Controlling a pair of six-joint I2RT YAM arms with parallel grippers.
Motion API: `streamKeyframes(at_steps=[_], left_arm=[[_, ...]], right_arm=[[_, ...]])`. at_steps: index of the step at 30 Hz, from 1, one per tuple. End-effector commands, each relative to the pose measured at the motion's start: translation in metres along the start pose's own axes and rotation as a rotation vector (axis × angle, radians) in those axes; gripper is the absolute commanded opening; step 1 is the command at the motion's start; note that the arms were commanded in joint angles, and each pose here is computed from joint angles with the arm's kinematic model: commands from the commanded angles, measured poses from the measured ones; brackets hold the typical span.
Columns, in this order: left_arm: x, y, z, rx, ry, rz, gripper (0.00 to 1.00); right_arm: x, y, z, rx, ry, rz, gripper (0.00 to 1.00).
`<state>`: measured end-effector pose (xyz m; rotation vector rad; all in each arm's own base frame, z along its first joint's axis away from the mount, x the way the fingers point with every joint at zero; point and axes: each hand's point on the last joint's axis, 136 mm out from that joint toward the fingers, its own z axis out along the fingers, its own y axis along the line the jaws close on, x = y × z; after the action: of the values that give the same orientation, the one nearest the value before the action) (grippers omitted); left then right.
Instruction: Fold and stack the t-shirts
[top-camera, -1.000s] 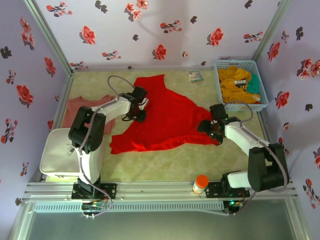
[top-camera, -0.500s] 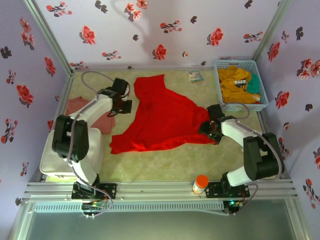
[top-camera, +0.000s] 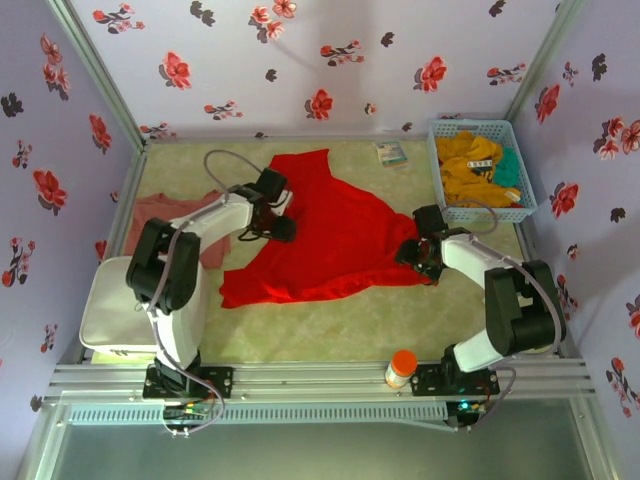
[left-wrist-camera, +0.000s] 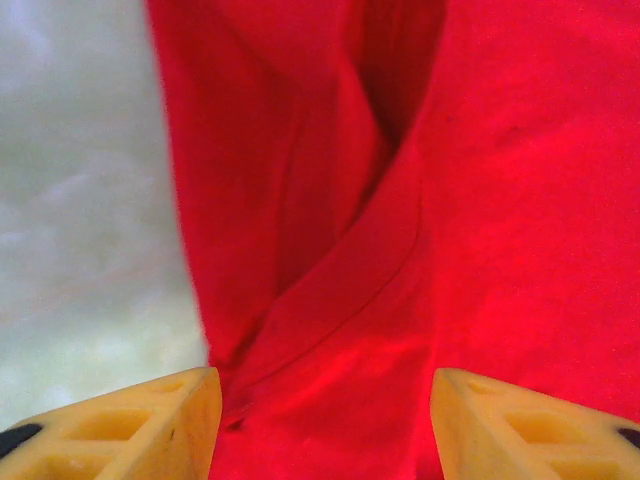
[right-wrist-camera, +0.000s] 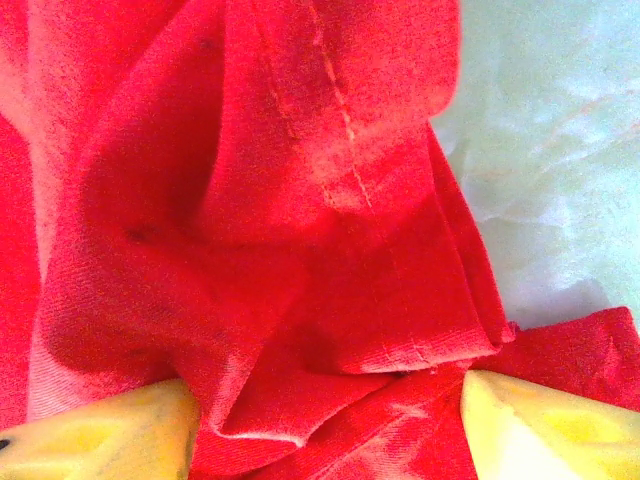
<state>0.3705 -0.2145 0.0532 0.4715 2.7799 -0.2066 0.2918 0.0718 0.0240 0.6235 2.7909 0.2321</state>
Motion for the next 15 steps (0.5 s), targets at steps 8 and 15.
streamKeyframes(at_steps=[8, 15], left_arm=[[-0.003, 0.003, 0.025, -0.017, 0.031, 0.010, 0.31], [-0.007, 0.028, 0.000, -0.129, -0.001, -0.023, 0.02]], right_arm=[[-0.003, 0.003, 0.000, -0.003, -0.002, -0.003, 0.70], [-0.006, -0.005, 0.003, 0.031, -0.004, 0.019, 0.69]])
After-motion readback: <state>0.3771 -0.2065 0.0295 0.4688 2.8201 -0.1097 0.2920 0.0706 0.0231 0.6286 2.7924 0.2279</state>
